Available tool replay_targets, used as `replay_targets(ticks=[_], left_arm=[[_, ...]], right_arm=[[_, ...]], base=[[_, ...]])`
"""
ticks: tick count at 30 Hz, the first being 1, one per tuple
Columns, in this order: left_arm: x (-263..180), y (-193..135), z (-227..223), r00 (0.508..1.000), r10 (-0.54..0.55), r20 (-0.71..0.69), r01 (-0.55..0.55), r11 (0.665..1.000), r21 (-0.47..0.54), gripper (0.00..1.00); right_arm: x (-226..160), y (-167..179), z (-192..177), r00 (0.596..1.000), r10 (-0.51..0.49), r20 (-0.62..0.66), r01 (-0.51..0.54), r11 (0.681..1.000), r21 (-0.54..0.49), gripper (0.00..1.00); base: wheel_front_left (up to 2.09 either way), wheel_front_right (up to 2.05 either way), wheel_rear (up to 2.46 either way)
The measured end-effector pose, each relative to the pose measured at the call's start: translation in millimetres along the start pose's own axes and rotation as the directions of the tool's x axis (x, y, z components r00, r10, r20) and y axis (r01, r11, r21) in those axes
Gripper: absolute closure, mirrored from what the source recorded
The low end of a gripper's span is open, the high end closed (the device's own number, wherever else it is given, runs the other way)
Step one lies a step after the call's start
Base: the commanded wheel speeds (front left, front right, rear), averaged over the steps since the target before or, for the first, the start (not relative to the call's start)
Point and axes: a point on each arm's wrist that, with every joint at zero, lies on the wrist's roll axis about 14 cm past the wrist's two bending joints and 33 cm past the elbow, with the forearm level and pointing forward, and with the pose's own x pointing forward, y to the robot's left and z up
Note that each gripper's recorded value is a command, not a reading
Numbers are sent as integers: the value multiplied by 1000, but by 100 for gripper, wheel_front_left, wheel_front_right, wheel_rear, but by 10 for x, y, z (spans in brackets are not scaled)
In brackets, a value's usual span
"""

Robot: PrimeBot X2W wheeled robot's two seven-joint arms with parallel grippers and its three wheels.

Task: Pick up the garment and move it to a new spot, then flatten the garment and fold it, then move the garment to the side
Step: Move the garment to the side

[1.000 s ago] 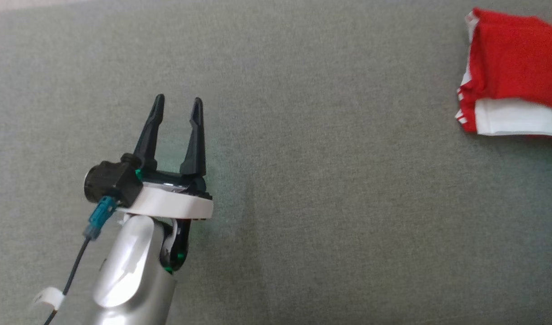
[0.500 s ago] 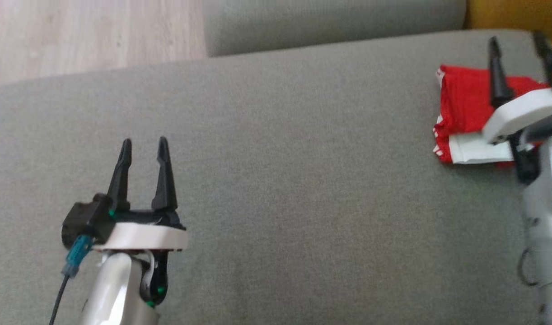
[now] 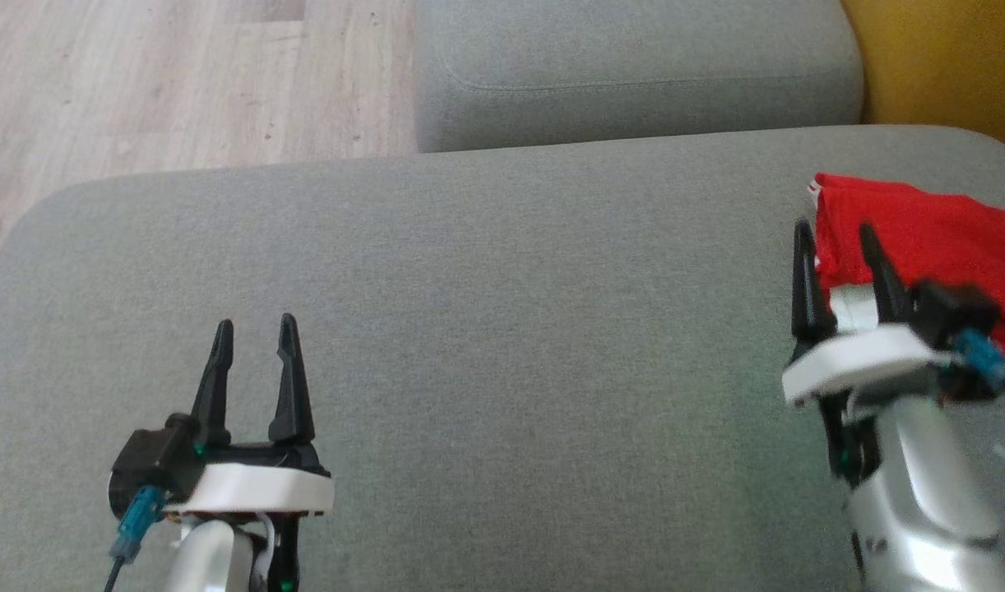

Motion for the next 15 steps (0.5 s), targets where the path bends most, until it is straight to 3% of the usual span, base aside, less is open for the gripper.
replay_targets(ticks=[4,8,15], left_arm=[[-64,45,6,1000,16,1,-16,1000,-6,0],[-128,72,-78,999,26,-24,-26,1000,-10,0],[-129,83,-111,999,31,-32,-32,999,-25,0]], right_arm=[[-221,106,-345,998,17,-63,-12,998,69,0],[-383,149,-566,993,27,-119,-19,997,70,0],[-452,109,-558,994,16,-111,-8,997,70,0]], base=[[0,0,0],[0,0,0],[0,0,0]])
